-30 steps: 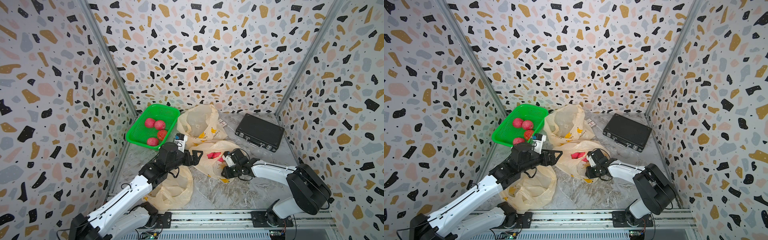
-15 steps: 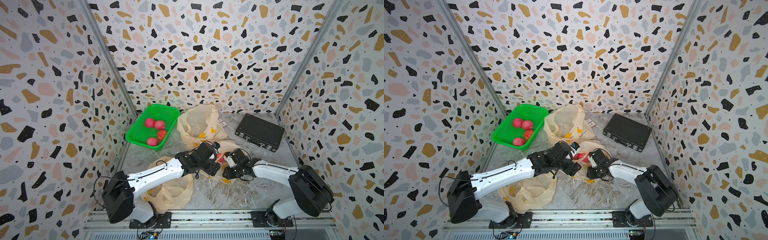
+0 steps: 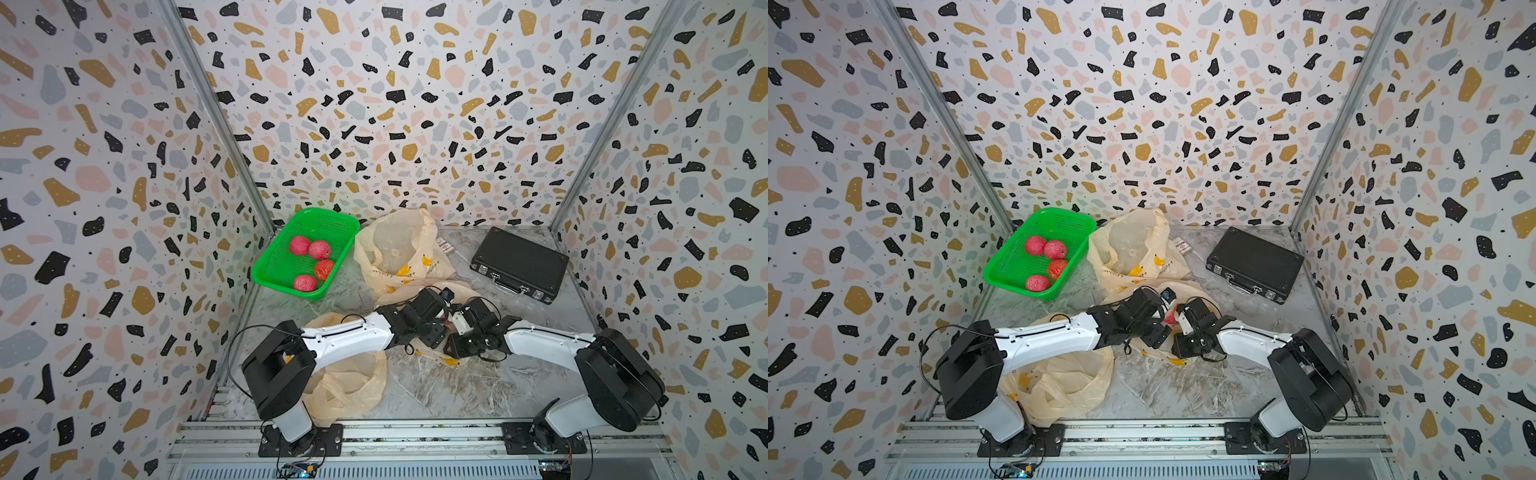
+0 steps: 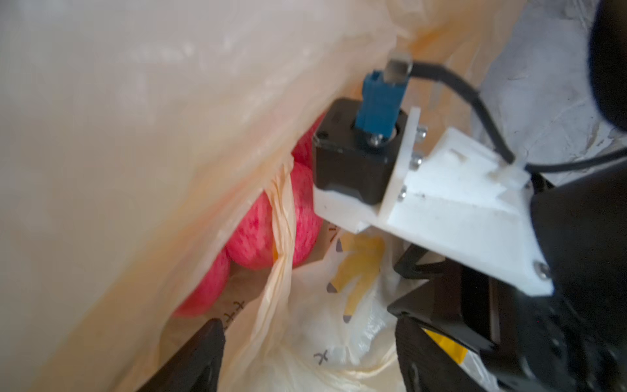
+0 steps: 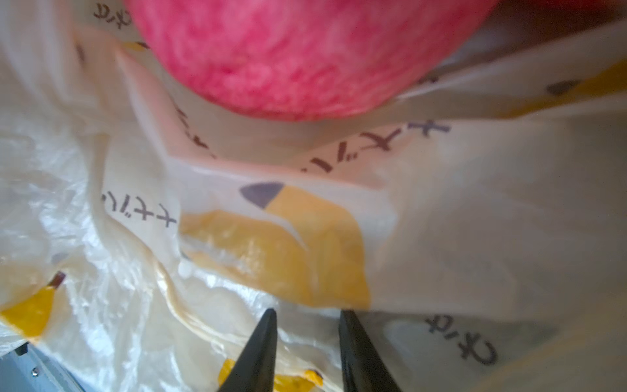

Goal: Untie the knot of a plastic bag & take out the apple
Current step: Untie the plastic bag at the center of the board.

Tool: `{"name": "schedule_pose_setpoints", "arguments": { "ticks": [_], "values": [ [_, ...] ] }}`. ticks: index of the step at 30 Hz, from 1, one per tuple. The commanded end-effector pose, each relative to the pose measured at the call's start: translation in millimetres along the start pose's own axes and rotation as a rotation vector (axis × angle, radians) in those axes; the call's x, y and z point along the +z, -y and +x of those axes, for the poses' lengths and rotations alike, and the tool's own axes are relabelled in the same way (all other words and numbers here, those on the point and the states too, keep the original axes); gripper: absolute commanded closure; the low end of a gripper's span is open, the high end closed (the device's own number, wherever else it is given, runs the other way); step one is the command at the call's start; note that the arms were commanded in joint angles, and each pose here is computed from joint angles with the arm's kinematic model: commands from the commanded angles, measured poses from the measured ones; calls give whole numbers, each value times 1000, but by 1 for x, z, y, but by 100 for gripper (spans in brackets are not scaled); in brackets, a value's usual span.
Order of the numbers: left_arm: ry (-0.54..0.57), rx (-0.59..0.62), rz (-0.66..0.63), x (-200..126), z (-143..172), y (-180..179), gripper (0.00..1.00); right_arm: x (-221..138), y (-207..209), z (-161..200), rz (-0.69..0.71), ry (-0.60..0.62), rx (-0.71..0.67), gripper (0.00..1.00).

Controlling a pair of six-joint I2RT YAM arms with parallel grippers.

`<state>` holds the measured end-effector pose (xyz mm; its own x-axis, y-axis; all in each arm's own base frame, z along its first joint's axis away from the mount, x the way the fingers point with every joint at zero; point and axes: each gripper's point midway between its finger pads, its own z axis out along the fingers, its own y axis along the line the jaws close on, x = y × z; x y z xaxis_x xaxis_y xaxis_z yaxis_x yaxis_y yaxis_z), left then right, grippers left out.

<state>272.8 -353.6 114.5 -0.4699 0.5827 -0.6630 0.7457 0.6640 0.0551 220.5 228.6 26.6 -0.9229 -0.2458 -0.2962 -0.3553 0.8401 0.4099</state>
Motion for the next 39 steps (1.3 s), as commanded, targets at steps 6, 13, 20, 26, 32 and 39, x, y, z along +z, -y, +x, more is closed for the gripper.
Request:
{"name": "schedule_pose_setpoints", "arguments": {
  "ticks": [6, 13, 20, 26, 32, 39],
  "values": [
    [-16, 32, -40, 33, -1, -7, 56, -1, 13, 24, 33, -62, 24, 68],
    [-14, -13, -76, 23, -1, -18, 95, -3, 17, 25, 31, -62, 36, 69],
    [75, -90, -11, -21, -11, -23, 100, -4, 27, 26, 49, -68, 71, 79],
    [152, -317, 4, -70, 8, -59, 100, -7, 39, 26, 74, -63, 106, 80],
    [-36, -588, -166, -60, 92, -122, 100, -15, 36, 20, 35, -39, 114, 81],
    [-160, -704, -279, -36, 136, -163, 100, -26, 36, 13, 22, -17, 131, 85]
  ]
}}
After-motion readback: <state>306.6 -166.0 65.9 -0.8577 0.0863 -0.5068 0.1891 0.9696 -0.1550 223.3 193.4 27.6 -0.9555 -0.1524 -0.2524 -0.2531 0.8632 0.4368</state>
